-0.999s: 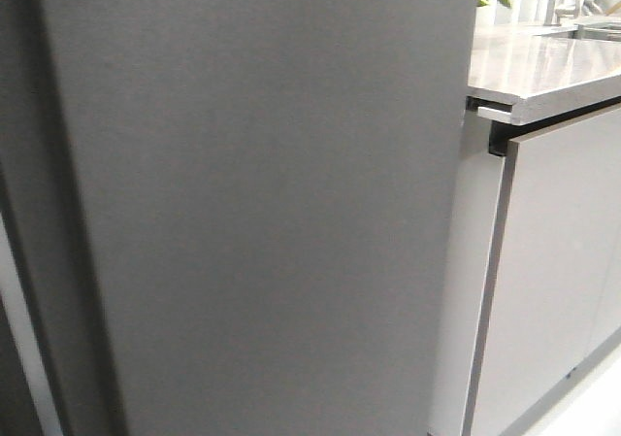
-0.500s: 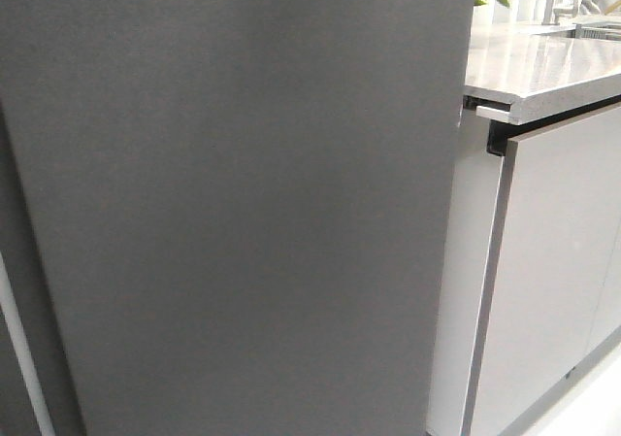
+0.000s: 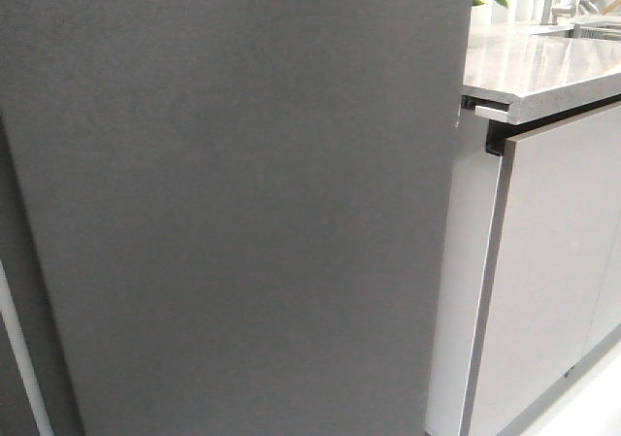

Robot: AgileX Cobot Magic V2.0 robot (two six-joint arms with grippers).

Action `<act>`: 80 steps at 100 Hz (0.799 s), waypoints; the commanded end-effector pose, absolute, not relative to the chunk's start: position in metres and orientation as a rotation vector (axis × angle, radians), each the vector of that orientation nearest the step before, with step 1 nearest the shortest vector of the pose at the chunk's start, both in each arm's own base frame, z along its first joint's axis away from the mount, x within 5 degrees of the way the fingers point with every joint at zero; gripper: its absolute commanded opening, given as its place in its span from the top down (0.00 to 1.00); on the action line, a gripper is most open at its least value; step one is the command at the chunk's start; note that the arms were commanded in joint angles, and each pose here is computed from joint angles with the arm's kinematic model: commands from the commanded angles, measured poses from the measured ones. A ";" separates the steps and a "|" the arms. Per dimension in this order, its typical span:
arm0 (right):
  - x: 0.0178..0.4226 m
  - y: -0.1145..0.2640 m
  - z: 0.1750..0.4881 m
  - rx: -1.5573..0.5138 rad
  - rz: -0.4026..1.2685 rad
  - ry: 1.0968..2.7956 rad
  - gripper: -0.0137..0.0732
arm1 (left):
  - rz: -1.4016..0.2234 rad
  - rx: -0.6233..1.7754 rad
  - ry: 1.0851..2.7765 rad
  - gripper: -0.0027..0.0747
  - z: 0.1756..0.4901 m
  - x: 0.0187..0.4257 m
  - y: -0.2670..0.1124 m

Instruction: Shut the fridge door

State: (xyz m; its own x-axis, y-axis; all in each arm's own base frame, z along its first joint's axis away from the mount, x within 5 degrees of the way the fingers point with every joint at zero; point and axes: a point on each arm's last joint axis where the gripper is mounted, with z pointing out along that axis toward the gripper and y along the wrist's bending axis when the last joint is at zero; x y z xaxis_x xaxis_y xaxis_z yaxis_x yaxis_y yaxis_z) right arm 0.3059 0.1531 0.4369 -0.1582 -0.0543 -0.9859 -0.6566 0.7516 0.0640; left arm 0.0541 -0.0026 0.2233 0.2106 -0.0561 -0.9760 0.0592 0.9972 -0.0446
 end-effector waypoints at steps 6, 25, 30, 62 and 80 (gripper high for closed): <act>0.256 0.115 0.459 -0.464 0.525 1.588 0.89 | -0.082 -0.008 1.308 0.99 0.218 0.054 -0.002; 0.180 0.085 0.443 -0.429 0.498 1.542 0.89 | -0.082 -0.008 1.308 0.99 0.218 0.054 -0.002; 0.162 0.079 0.436 -0.429 0.497 1.531 0.89 | -0.082 -0.008 1.308 0.99 0.218 0.054 -0.002; 0.088 0.054 0.406 -0.372 0.535 1.441 0.89 | -0.082 -0.008 1.308 0.99 0.218 0.054 -0.002; 0.083 0.053 0.400 -0.380 0.546 1.452 0.89 | -0.082 -0.008 1.308 0.99 0.218 0.054 -0.002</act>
State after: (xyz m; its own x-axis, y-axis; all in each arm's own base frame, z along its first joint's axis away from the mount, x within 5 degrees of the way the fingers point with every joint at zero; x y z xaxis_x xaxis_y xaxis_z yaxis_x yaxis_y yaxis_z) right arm 0.0844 0.0574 0.3892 -0.0091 0.0750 -0.9971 -0.5908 0.8041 0.0659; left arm 0.0541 -0.0026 0.2233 0.2106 -0.0561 -0.9760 0.0592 0.9972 -0.0446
